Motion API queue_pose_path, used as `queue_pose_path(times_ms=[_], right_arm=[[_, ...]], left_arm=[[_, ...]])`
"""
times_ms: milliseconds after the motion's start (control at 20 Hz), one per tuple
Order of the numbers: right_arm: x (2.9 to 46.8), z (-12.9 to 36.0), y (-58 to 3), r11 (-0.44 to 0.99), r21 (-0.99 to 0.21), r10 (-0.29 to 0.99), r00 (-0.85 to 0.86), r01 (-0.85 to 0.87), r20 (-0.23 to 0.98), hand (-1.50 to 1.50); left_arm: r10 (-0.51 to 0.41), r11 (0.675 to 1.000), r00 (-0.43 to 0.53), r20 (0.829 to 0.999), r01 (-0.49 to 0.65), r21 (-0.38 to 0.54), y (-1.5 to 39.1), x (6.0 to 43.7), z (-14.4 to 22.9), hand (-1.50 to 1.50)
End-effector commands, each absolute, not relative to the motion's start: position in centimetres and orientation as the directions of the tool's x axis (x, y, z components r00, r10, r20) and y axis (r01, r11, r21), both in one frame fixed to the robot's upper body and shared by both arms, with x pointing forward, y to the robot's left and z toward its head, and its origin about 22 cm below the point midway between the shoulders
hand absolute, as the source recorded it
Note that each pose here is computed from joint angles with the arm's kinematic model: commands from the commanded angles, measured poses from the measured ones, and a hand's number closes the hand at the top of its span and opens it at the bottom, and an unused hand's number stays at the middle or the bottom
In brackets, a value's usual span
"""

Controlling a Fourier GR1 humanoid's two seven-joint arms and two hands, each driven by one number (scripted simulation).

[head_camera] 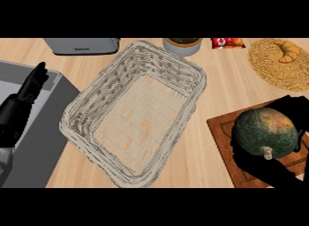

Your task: Pick the squash from the cutting board and place it in the basket

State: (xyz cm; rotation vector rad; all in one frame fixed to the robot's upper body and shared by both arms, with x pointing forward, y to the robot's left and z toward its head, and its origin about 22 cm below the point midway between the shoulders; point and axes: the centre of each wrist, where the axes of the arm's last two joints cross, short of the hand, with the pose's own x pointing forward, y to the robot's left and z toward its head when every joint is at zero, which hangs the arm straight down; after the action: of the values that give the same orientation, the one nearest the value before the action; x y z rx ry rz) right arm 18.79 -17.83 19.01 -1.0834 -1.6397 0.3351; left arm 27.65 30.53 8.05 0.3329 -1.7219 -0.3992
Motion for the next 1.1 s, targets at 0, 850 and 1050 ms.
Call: queue_pose_path(times_ms=[0,850,1050], right_arm=[[16.8,23.1,-14.9,0.590,-0.670,0.773,-0.073,0.450,0.631,1.50],[27.7,29.8,-4.7,0.632,-0.746,0.749,0.079,0.211,0.657,1.50],[28.0,29.4,-2.7,0.625,-0.771,0.762,0.119,0.123,0.637,1.50]], left_arm=[[-0.388,0.918,-0.190,0.902,0.008,0.397,29.4,28.1,7.6,0.00],[-0.400,0.910,-0.200,0.894,0.028,0.414,28.7,29.4,7.6,0.00],[-0.399,0.909,-0.195,0.896,0.041,0.414,28.1,30.2,7.5,0.00]])
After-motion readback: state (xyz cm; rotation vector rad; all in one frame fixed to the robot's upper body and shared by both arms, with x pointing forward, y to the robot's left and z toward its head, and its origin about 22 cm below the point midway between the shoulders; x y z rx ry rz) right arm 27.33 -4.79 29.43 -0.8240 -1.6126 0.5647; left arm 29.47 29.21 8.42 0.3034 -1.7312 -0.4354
